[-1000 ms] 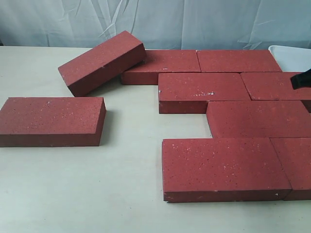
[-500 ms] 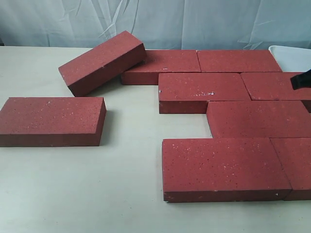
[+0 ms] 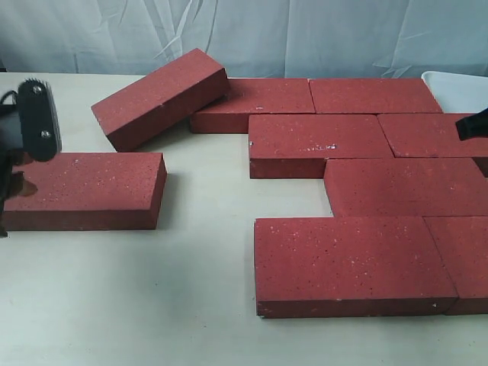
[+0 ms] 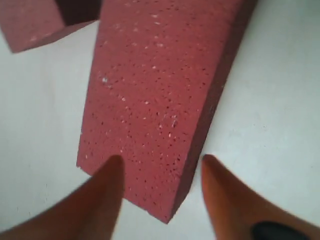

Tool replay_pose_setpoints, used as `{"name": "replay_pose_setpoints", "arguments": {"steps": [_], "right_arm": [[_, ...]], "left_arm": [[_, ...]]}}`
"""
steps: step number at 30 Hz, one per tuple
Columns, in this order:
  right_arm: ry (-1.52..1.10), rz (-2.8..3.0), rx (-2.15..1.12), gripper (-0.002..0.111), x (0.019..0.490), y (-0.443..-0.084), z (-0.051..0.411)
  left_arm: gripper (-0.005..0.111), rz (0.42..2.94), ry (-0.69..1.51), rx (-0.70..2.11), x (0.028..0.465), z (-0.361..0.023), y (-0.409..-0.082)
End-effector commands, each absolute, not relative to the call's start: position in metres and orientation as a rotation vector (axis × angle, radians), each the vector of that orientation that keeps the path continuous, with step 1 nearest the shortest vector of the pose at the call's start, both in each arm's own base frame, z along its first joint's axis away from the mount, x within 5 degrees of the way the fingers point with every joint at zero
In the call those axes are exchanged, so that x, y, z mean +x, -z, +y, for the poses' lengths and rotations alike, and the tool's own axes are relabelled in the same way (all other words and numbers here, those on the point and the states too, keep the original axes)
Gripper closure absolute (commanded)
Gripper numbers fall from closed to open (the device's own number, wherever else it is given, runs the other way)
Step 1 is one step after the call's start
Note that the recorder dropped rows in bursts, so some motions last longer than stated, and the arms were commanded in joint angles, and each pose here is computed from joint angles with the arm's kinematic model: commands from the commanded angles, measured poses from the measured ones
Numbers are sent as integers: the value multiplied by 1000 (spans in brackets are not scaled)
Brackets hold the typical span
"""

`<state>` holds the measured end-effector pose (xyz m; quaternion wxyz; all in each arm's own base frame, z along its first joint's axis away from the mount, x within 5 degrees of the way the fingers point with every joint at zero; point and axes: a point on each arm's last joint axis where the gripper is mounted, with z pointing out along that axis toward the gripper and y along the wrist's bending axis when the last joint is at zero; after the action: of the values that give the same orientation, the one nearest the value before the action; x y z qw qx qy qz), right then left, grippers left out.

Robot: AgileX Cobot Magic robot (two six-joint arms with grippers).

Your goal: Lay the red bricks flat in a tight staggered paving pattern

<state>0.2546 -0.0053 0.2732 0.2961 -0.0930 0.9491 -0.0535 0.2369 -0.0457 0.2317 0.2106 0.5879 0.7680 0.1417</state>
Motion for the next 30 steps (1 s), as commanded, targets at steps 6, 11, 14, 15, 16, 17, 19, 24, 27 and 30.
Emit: {"name": "replay_pose_setpoints", "arguments": {"steps": [6, 11, 14, 15, 16, 17, 19, 24, 27, 30], "right_arm": [[145, 2507, -239, 109, 254, -275, -7], [145, 2509, -239, 109, 254, -275, -7], [145, 2509, -239, 109, 254, -275, -7], [145, 2509, -239, 109, 254, -275, -7], [145, 2509, -239, 109, 254, -275, -7], [145, 2507, -239, 109, 254, -275, -7], [145, 2507, -239, 109, 254, -275, -7], [145, 2507, -239, 109, 254, -275, -7], [145, 2507, -239, 109, 254, -275, -7], [146, 2503, -238, 109, 255, -275, -7]], "left_arm": [[48, 1993, -291, 1905, 259, -60, -189], [47, 1973, -258, 1982, 265, -63, -171], [47, 1951, -281, 1983, 270, -63, -167], [47, 1937, -298, 1991, 271, -63, -165], [48, 1931, -305, 1987, 273, -63, -164], [49, 1927, -310, 1983, 274, -63, -164], [52, 1922, -316, 1981, 275, -64, -163], [66, 1903, -337, 1988, 278, -64, -158], [66, 1929, -309, 2015, 276, -63, -148], [57, 1927, -312, 2020, 276, -63, -140]]}}
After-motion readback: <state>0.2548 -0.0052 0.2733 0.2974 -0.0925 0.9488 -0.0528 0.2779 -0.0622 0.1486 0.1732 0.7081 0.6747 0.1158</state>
